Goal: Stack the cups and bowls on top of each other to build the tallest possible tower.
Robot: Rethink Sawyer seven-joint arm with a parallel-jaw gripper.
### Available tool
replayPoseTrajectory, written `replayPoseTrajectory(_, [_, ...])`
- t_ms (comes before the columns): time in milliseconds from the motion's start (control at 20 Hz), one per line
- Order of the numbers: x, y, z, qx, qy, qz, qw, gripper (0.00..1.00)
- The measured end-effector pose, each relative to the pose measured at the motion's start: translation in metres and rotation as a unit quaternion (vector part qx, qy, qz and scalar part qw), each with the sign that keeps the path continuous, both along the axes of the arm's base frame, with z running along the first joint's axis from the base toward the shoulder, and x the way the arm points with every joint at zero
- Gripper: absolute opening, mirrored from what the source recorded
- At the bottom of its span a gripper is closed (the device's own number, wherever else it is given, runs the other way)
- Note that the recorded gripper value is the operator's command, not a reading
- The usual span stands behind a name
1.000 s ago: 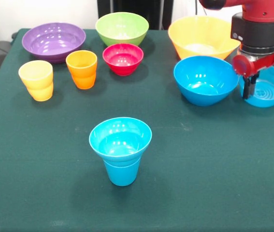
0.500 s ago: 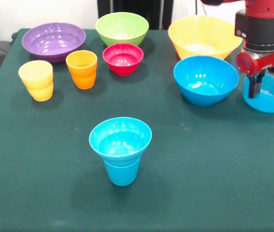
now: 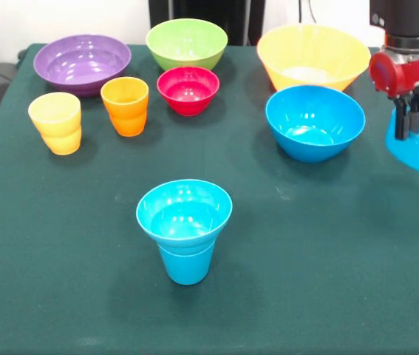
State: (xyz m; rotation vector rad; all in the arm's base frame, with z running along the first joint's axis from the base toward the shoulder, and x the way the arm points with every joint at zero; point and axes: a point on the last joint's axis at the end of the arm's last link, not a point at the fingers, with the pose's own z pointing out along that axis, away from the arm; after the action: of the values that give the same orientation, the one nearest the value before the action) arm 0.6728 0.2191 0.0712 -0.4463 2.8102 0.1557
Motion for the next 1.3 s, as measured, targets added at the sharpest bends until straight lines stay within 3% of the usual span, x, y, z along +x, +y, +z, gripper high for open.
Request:
replayPoseTrajectory(250, [0.025,-0.006,0.026,0.018,0.009,-0.021,0.9996,0.0])
replayPoseTrajectory(650, [0.071,-0.026,0.078,0.073,0.029,-0.053,0.9955,0.0])
replayPoseTrajectory(750, [0.083,-0.036,0.093,0.088,0.039,-0.061,0.9934,0.0])
replayPoseTrajectory(800, [0.097,-0.05,0.108,0.107,0.052,-0.071,0.9903,0.0])
replayPoseTrajectory(950, [0.107,-0.065,0.121,0.122,0.063,-0.077,0.9875,0.0])
replayPoseTrajectory(1000, [0.12,-0.083,0.134,0.135,0.075,-0.083,0.9845,0.0])
replayPoseTrajectory(1300, [0.159,-0.141,0.167,0.168,0.11,-0.091,0.9752,0.0])
